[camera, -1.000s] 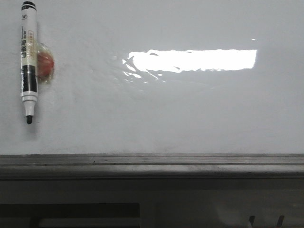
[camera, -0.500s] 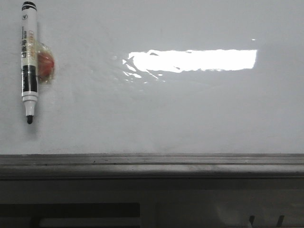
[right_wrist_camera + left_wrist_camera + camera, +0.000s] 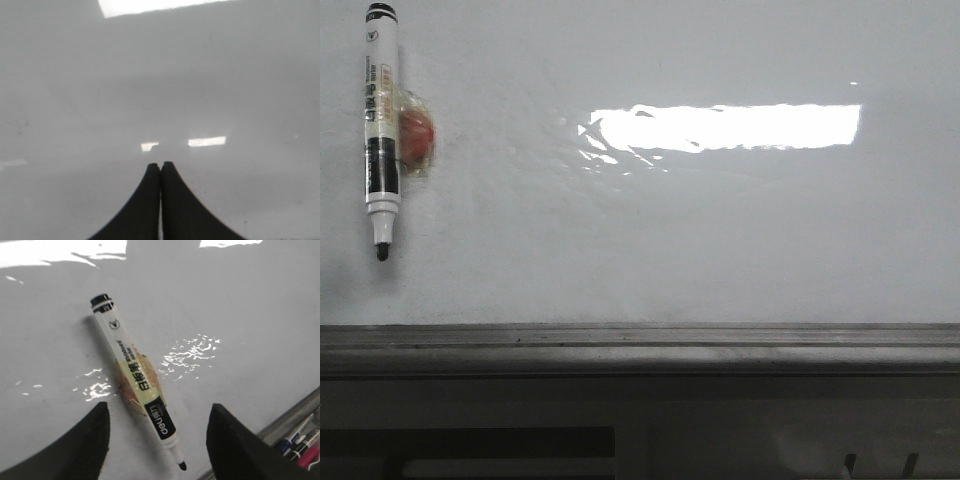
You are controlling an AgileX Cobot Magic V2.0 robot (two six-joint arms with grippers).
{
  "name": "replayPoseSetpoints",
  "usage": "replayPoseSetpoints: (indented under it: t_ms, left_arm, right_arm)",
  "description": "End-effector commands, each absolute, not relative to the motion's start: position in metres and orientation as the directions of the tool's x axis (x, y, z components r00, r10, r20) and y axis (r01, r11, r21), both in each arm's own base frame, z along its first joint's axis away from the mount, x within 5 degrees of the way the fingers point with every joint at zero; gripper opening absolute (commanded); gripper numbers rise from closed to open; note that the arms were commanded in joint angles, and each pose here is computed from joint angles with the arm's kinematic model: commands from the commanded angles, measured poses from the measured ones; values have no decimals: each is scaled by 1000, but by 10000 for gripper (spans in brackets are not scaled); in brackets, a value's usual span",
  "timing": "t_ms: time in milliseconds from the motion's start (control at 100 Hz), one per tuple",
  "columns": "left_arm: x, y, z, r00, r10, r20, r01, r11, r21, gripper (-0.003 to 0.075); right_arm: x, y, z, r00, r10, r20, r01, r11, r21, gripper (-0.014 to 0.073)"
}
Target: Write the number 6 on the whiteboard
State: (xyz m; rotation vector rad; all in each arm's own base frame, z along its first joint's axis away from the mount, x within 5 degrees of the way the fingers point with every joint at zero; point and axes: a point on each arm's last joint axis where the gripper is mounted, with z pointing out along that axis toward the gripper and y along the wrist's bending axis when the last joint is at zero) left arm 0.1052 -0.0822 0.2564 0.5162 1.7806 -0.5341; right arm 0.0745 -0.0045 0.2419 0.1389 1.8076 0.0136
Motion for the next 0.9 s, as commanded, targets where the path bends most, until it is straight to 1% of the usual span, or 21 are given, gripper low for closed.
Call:
replayPoseSetpoints:
  t_ms: [0, 130, 290, 470, 590, 800, 850, 890]
  left_arm:
    - [115, -91, 270, -208, -34, -977, 581, 799, -152, 400]
    - [124, -99, 264, -219, -34, -975, 578, 800, -158, 400]
    - [131, -107, 253, -294, -45, -955, 557, 804, -210, 399]
    - [139, -113, 246, -327, -39, -944, 536, 816, -219, 399]
    - [144, -116, 243, -323, -38, -946, 529, 821, -214, 399]
    - [148, -120, 234, -367, -17, -930, 514, 830, -217, 398]
    - [149, -120, 233, -379, -28, -925, 502, 833, -231, 392]
    - [149, -120, 232, -384, -32, -923, 497, 835, -236, 372]
  right_arm:
    - [78, -6, 258, -143, 89, -986, 89, 993, 77, -63]
    - [78, -6, 258, -143, 89, -986, 89, 993, 77, -63]
    - [78, -6, 259, -141, 87, -986, 89, 993, 75, -63]
    - [78, -6, 259, -139, 87, -986, 89, 993, 75, -63]
    - [78, -6, 259, -139, 87, -986, 89, 993, 75, -63]
    - [78, -6, 259, -137, 87, -987, 89, 993, 75, -63]
    - [78, -6, 259, -137, 87, -987, 89, 993, 75, -63]
    - [78, -6, 259, -137, 87, -987, 89, 993, 75, -63]
